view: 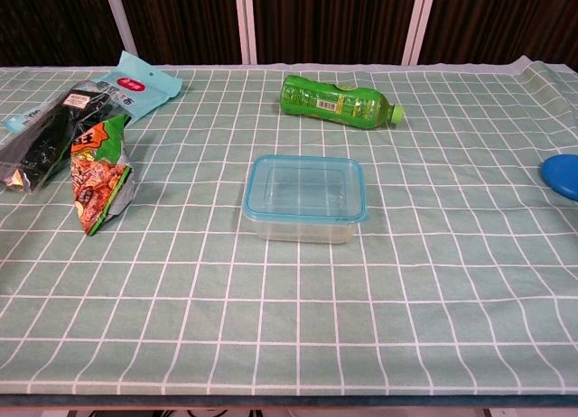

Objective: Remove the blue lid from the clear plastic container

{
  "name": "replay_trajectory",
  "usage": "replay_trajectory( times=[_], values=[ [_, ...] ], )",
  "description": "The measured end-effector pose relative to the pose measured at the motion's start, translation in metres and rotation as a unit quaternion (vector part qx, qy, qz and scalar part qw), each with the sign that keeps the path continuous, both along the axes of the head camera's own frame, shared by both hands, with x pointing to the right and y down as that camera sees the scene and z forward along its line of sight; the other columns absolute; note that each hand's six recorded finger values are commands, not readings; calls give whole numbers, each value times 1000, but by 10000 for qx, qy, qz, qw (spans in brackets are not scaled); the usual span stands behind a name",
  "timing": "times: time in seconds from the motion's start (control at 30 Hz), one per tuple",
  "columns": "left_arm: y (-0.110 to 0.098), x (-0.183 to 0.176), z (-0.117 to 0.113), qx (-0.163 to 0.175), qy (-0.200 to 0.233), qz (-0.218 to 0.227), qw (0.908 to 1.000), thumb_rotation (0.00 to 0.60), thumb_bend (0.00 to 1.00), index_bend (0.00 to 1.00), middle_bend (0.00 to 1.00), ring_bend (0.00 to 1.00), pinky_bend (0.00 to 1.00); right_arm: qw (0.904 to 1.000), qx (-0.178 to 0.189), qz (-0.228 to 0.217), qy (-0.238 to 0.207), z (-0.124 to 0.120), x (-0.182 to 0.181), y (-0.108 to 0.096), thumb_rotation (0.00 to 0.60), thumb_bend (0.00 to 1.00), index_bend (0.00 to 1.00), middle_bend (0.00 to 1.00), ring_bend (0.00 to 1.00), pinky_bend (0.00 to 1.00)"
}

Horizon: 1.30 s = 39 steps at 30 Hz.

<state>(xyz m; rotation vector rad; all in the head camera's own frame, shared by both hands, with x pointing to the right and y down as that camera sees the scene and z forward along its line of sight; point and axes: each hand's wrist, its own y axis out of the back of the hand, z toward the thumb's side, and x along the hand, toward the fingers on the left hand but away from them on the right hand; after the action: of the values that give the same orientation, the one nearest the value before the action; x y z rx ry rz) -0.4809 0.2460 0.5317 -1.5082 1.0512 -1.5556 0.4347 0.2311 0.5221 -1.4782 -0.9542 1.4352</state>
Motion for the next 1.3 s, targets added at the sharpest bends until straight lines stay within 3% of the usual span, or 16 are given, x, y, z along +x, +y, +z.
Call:
replay_trajectory(
  times=[0.27, 0.53, 0.97, 1.3],
  values=[
    [-2, 1, 6, -97, -11, -74, 9999, 600, 0, 0, 0, 0, 20, 10000, -28, 11, 43, 6, -1, -1, 600, 351, 0, 0, 0, 0],
    [-18, 29, 18, -280, 435, -142, 9986, 600, 0, 0, 0, 0, 20, 9999, -30, 84, 75, 10, 0, -3, 600, 351, 0, 0, 0, 0],
    [-89, 139, 46, -633, 1069, 623, 9903, 600, 0, 0, 0, 0, 21, 9996, -104, 272, 56, 13, 4, -4, 600, 351, 0, 0, 0, 0],
    [-112, 227, 75, -1178, 1353, 1217, 9762, 600, 0, 0, 0, 0, 21, 9992, -124, 381, 8, 14, 6, -6, 600, 352, 0, 0, 0, 0]
  ],
)
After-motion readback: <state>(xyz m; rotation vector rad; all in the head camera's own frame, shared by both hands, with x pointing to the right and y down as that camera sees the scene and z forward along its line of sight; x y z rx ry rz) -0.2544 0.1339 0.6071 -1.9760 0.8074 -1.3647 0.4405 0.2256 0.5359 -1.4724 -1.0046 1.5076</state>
